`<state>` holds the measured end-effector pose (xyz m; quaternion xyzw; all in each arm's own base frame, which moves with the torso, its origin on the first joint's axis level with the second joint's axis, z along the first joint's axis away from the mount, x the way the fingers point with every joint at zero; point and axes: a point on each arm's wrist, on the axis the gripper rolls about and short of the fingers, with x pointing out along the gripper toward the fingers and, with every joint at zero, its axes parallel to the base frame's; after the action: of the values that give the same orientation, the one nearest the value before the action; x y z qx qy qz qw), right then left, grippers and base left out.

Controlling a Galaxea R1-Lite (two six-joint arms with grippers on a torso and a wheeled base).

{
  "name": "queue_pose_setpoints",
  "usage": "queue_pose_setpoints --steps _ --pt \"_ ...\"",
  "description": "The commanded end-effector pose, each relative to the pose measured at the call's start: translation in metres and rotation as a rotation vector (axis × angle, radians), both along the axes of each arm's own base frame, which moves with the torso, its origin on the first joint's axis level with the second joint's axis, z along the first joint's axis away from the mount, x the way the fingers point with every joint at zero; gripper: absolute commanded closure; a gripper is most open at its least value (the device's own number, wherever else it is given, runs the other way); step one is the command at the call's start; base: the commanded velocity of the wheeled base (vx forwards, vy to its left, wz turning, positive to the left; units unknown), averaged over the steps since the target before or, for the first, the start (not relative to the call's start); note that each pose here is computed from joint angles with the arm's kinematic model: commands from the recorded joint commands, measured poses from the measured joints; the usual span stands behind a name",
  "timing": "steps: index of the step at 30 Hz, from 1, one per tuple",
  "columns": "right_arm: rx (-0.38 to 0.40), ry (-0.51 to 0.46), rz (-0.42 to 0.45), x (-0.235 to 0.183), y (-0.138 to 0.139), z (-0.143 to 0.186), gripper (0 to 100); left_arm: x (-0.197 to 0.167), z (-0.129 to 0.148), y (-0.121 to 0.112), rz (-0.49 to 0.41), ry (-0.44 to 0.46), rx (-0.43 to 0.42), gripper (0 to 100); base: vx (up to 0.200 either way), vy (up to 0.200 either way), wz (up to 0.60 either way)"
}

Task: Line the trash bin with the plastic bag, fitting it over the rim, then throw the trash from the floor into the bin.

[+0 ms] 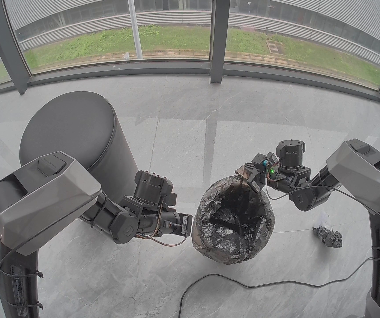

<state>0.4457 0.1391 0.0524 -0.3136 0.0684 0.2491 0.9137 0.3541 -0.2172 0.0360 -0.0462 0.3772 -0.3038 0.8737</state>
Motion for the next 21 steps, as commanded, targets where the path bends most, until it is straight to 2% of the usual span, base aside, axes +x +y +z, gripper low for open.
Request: queue_pose_setpoints --steps 1,11,12,17,21 --pt "0.007 -0.016 0.008 0.014 0.007 -0.018 100 0.0 -0.002 0.002 0.003 -0.015 -0.01 100 0.0 0.0 0.0" --pt "0.09 -0.049 -0.002 0.024 0.015 -0.009 100 -0.003 -0.007 0.003 0.001 -0.023 -0.015 100 0.0 0.0 0.0" --pt "0.099 -0.046 -0.003 0.024 0.016 -0.008 0 -0.004 -0.006 0.003 0.002 -0.023 -0.017 100 0.0 0.0 0.0" --pt "0.104 -0.04 -0.008 0.015 0.012 -0.006 0 -0.006 -0.008 0.003 0.002 -0.017 -0.012 100 0.0 0.0 0.0" --pt "0.082 0.023 -0.018 -0.005 0.002 -0.009 0 -0.007 -0.011 0.004 -0.001 -0.018 -0.011 100 0.0 0.0 0.0"
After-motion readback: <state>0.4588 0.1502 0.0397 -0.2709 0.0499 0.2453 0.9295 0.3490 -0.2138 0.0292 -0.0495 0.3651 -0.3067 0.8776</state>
